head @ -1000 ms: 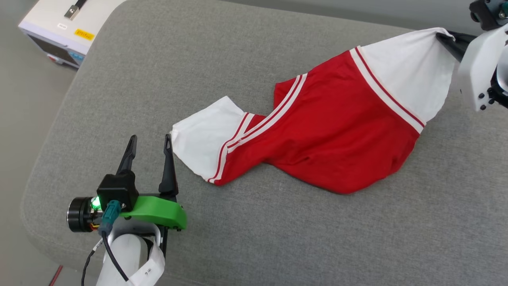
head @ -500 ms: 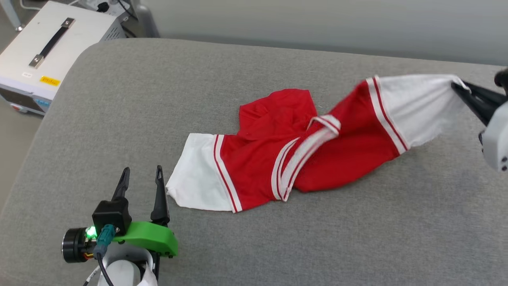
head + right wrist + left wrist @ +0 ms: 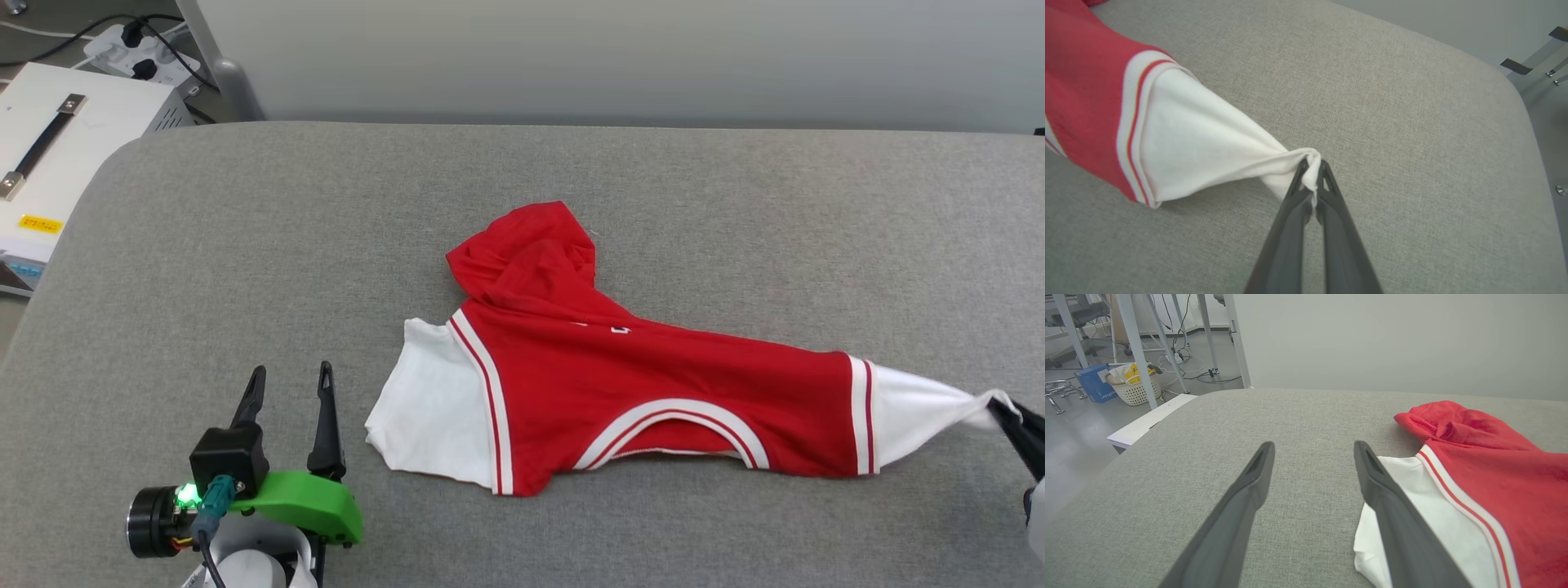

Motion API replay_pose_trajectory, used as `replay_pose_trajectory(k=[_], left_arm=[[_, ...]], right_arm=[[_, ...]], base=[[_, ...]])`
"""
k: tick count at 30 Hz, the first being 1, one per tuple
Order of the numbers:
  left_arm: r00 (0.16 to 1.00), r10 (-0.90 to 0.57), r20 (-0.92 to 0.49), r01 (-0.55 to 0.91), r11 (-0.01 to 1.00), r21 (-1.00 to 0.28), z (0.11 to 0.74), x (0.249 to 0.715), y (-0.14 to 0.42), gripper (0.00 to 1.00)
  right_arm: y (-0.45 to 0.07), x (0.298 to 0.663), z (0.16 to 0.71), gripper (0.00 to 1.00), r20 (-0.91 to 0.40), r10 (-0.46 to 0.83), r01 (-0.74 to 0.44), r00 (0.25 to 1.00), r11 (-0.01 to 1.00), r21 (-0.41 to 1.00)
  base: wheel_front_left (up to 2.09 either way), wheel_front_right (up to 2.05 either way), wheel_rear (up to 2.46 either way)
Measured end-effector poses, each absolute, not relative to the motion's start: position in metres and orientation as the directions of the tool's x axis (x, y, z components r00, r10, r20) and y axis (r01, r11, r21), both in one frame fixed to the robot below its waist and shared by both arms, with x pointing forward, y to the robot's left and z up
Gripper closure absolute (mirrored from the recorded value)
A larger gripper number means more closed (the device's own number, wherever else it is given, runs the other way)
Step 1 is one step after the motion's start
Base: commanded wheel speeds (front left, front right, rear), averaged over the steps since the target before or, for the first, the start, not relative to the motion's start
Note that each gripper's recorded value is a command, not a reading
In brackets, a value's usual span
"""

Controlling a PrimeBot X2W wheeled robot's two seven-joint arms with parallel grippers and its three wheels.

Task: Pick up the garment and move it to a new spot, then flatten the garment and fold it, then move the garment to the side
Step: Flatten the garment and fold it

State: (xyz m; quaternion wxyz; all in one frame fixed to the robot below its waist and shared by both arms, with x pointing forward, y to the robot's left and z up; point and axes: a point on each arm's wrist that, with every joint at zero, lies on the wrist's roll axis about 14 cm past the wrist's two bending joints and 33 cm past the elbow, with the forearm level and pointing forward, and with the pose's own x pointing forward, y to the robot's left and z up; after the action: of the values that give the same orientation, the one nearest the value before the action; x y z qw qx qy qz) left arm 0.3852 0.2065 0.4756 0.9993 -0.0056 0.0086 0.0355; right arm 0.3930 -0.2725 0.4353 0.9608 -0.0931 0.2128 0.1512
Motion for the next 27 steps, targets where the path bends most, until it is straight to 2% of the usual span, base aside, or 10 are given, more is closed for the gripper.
replay_pose_trajectory(k=[9, 12, 13, 14, 21, 27], left_arm=[[0.997, 0.067, -0.029, -0.067, 0.998, -0.003, 0.472, 0.387, 0.206, 0.0], [0.997, 0.067, -0.029, -0.067, 0.998, -0.003, 0.472, 0.386, 0.206, 0.0], [0.997, 0.067, -0.028, -0.067, 0.998, -0.003, 0.472, 0.386, 0.206, 0.0], [0.997, 0.067, -0.027, -0.068, 0.998, -0.003, 0.472, 0.387, 0.206, 0.0], [0.998, 0.066, -0.022, -0.066, 0.998, -0.004, 0.474, 0.387, 0.205, 0.0], [0.998, 0.067, 0.0, -0.067, 0.998, 0.006, 0.481, 0.387, 0.206, 0.0]], right_arm=[[-0.3, 0.33, 0.376, 1.0, -0.557, 0.116, -0.166, 0.822, 0.985, -0.039], [-0.3, 0.322, 0.369, 0.98, -0.559, 0.096, -0.124, 0.823, 0.992, -0.012], [-0.3, 0.323, 0.371, 0.62, -0.547, 0.09, -0.112, 0.832, 0.994, -0.006], [-0.301, 0.325, 0.374, 0.0, -0.535, 0.084, -0.101, 0.841, 0.995, -0.003], [-0.33, 0.354, 0.421, 0.0, -0.376, 0.011, -0.043, 0.927, 0.996, -0.077], [-0.341, 0.389, 0.494, 0.0, -0.163, 0.012, -0.041, 0.987, 0.984, -0.175]], base=[[0.0, 0.0, 0.0], [0.0, 0.0, 0.0], [0.0, 0.0, 0.0], [0.0, 0.0, 0.0], [0.0, 0.0, 0.0], [0.0, 0.0, 0.0]])
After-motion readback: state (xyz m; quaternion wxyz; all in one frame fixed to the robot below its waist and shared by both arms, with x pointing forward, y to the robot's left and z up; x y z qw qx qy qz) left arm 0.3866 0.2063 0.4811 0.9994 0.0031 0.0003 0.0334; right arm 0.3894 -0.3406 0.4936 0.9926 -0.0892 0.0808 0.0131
